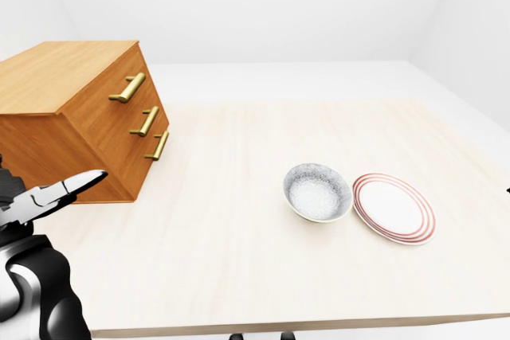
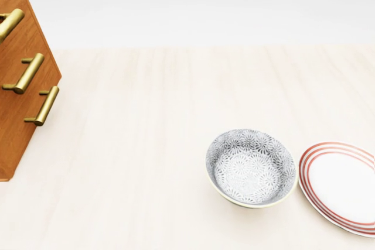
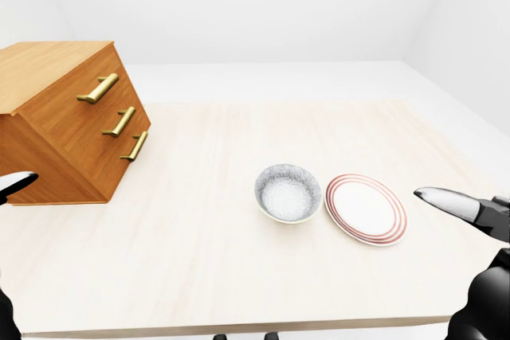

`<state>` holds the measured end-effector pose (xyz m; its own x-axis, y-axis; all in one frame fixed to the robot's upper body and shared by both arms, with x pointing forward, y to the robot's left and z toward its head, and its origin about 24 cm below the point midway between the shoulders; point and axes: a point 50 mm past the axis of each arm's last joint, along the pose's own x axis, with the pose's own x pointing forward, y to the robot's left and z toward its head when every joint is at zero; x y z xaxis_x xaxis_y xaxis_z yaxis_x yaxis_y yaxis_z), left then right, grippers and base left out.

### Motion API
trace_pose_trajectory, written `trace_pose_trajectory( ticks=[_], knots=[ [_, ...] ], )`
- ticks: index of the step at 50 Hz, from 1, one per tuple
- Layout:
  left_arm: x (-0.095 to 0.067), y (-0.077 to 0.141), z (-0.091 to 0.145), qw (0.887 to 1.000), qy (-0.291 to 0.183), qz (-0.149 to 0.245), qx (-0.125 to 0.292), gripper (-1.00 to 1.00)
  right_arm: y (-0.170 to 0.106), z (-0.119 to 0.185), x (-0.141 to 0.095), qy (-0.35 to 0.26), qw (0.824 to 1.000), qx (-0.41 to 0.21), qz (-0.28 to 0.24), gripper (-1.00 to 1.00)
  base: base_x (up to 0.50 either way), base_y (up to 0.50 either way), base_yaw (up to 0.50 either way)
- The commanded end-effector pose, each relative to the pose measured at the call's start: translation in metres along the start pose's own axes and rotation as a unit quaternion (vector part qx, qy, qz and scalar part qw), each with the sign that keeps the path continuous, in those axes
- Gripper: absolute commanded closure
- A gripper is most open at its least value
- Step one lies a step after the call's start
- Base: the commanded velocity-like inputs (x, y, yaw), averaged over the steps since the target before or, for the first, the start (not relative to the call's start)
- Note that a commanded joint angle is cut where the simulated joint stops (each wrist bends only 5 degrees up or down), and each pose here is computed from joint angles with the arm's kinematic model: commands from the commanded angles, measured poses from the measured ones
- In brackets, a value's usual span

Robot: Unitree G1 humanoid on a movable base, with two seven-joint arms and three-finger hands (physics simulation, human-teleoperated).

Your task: Put the bowl on top of the cabinet.

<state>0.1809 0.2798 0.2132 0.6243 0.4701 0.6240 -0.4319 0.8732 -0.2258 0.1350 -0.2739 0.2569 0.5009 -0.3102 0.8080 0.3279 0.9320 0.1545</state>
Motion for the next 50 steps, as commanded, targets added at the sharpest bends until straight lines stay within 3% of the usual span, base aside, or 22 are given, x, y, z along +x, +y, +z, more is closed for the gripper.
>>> trace_pose_trajectory(
  ticks=[1, 50],
  knots=[
    [0.0001, 0.0006, 0.0004, 1.0, -0.001, 0.001, 0.002, -1.0, 0.0018, 0.0003, -0.0012, -0.001, 1.0, -0.007, 0.007, -1.0, 0.05, 0.5, 0.0],
    [-0.0002, -0.001, 0.002, 1.0, -0.004, -0.002, 0.001, -1.0, 0.0028, -0.0015, -0.002, 0.003, 1.0, -0.007, 0.011, -1.0, 0.05, 0.5, 0.0]
  ],
)
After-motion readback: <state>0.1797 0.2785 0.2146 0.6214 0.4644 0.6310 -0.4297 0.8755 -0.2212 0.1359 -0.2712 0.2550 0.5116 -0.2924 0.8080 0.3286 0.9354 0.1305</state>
